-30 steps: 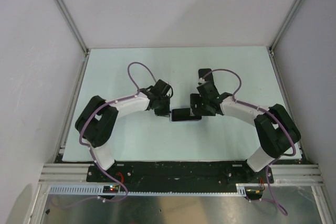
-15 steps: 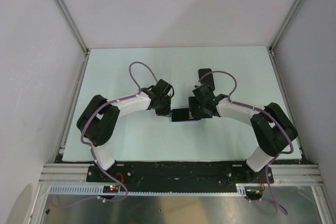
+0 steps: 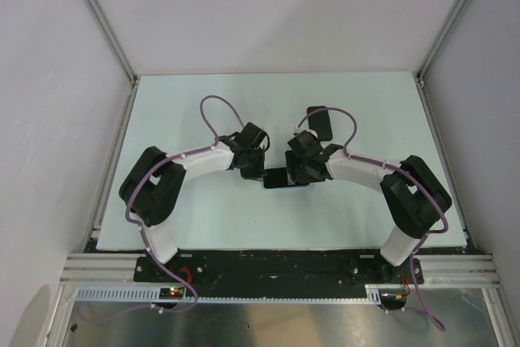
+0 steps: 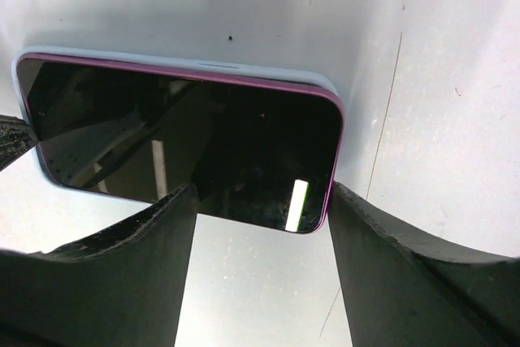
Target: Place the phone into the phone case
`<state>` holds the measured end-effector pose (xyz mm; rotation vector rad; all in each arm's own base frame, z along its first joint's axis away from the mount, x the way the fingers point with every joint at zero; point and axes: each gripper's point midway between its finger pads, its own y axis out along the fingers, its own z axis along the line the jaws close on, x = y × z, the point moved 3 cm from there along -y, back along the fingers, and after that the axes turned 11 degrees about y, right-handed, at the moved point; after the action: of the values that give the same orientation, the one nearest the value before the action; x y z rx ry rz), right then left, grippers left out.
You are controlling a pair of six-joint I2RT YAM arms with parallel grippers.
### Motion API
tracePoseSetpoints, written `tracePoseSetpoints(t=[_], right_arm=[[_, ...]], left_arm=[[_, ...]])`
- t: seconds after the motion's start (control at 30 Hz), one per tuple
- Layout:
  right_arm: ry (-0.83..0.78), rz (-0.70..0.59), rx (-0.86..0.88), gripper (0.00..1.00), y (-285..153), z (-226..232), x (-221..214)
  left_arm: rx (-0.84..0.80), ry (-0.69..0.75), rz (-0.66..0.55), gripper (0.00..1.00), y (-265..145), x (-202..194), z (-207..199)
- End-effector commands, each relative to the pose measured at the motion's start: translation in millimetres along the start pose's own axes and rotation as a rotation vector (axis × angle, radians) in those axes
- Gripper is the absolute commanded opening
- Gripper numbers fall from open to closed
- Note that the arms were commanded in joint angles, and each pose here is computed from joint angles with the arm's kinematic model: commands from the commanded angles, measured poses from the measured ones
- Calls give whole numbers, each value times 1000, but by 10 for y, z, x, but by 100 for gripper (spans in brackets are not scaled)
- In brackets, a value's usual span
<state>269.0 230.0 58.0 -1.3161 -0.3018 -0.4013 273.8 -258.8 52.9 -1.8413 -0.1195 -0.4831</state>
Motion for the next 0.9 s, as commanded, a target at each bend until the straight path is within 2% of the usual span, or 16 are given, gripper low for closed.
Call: tracePoseSetpoints(t=[0.0,0.13,0.4,0.57,0.87], right_arm=[[-42,-9,19,71,17,147,-38],[-18,-40,27,79,-79,86,107],[39,-77,68,81,-220,3,310],[72,-97,96,79,-241,-3,379],[92,-80,87,71,-116,-47,381]], left_arm=[[-40,15,-45,0,-24,136,-165],[-35,19,-61,0,-67,157,-155],[-45,27,-129,0,-252,321,-171],[-54,25,-173,0,-324,497,-223],[-47,8,-178,0,-177,689,-277]])
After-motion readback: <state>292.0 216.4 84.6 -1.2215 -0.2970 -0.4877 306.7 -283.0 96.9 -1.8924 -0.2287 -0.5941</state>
